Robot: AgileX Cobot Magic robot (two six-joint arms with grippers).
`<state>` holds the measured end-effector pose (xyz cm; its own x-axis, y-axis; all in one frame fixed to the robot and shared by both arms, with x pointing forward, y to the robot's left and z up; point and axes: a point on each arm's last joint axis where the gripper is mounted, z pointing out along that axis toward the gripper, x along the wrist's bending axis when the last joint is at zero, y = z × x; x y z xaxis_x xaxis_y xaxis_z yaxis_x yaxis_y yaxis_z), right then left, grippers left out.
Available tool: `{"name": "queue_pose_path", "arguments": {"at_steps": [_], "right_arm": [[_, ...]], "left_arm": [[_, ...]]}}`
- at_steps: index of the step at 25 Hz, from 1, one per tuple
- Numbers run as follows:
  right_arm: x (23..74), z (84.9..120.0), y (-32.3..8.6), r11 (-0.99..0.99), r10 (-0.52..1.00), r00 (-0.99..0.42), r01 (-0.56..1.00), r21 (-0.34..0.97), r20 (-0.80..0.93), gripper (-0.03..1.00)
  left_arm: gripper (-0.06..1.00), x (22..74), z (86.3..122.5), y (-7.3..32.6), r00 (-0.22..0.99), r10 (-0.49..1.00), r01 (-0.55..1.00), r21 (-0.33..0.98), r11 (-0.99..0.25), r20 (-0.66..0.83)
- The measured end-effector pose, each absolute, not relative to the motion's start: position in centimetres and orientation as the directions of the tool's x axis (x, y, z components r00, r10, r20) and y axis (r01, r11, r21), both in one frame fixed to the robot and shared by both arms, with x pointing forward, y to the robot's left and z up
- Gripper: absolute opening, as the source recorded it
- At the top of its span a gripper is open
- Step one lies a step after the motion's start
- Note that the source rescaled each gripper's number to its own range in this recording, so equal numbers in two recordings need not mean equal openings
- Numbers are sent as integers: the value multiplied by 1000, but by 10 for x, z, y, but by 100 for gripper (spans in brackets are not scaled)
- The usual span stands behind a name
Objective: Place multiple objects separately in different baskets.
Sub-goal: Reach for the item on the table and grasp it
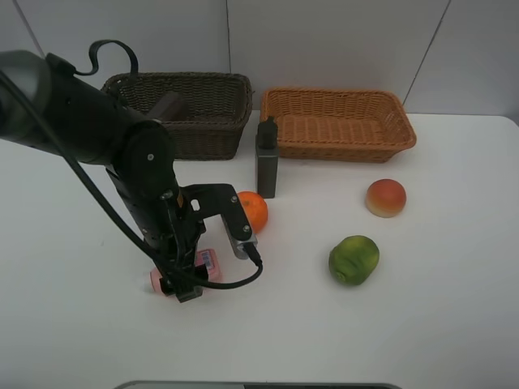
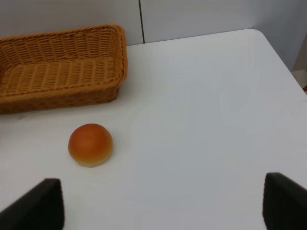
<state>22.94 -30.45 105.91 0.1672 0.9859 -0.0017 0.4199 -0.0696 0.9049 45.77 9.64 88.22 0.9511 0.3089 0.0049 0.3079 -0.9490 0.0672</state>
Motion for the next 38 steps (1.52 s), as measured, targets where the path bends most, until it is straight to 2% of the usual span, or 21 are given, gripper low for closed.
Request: {"name": "queue_pose_path", "arguments": {"at_steps": [5,11,20,38], "right_arm": [[229,1059,-304,-70,986,167,420,905,-2,86],[229,1059,-304,-70,986,167,420,905,-2,86],[229,1059,-304,-70,986,167,420,905,-2,86],[229,1059,-304,-70,986,167,420,905,-2,86]], "left_arm": [[100,456,882,98,977,215,215,51,-975,0],[100,456,882,98,999,36,36,42,-998,1],[100,456,882,98,983,-185,-185,41,-982,10],[100,473,889,92,983,-180,-183,63,-981,43]]}}
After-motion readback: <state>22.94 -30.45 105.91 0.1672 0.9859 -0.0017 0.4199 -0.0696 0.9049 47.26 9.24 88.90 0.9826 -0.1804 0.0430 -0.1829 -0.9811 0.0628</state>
